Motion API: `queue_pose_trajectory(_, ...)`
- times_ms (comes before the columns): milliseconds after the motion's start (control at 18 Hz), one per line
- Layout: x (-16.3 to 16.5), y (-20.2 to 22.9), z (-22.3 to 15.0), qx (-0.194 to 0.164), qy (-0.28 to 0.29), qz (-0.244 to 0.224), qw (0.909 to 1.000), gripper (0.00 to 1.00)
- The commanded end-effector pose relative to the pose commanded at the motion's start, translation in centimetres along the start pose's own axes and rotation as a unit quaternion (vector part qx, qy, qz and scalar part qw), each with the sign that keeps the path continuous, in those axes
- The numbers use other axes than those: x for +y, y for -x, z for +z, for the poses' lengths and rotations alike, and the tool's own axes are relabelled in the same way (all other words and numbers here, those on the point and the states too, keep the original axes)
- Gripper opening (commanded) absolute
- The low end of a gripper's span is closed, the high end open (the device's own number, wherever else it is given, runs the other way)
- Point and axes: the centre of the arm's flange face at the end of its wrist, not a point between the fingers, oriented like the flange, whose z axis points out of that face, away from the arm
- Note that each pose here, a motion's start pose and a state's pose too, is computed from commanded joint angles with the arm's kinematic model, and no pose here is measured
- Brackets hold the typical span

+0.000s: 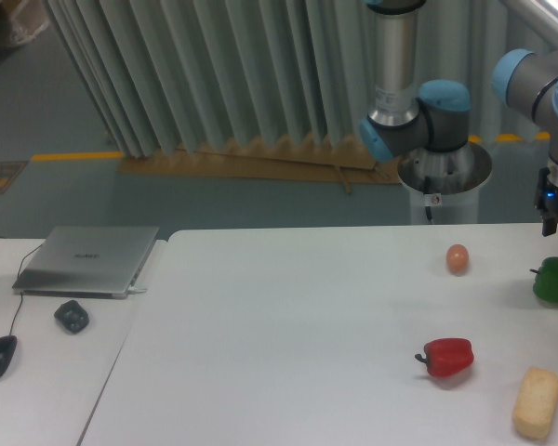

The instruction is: Place the red peppers in a basket

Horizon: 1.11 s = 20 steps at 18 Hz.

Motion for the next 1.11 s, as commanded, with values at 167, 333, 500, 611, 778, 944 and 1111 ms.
queue_pose_trajectory(167, -0.15, -0.01, 0.03, -0.001, -0.003, -0.003, 1.0, 1.0)
queue_pose_trajectory(333, -0.08, 0.18, 0.04, -0.005, 0.0, -0.003, 1.0, 1.0)
queue_pose_trajectory(500, -0.02, 0.25, -0.04, -0.008, 0.002, -0.005, 0.9999, 1.0)
queue_pose_trajectory(611, -0.04, 0.24, -0.22, -0.01, 0.006, -0.002, 0.9999, 1.0)
queue_pose_trajectory(778, -0.13, 0.12, -0.17, -0.009, 0.01, 0.002, 0.9999, 1.0)
queue_pose_trajectory(944, 0.02, 0.04, -0.3, -0.009, 0.01, -0.001, 0.9999, 1.0)
queue_pose_trajectory(1111, -0.14, 0.03, -0.3, -0.01, 0.006, -0.003, 0.9999, 1.0)
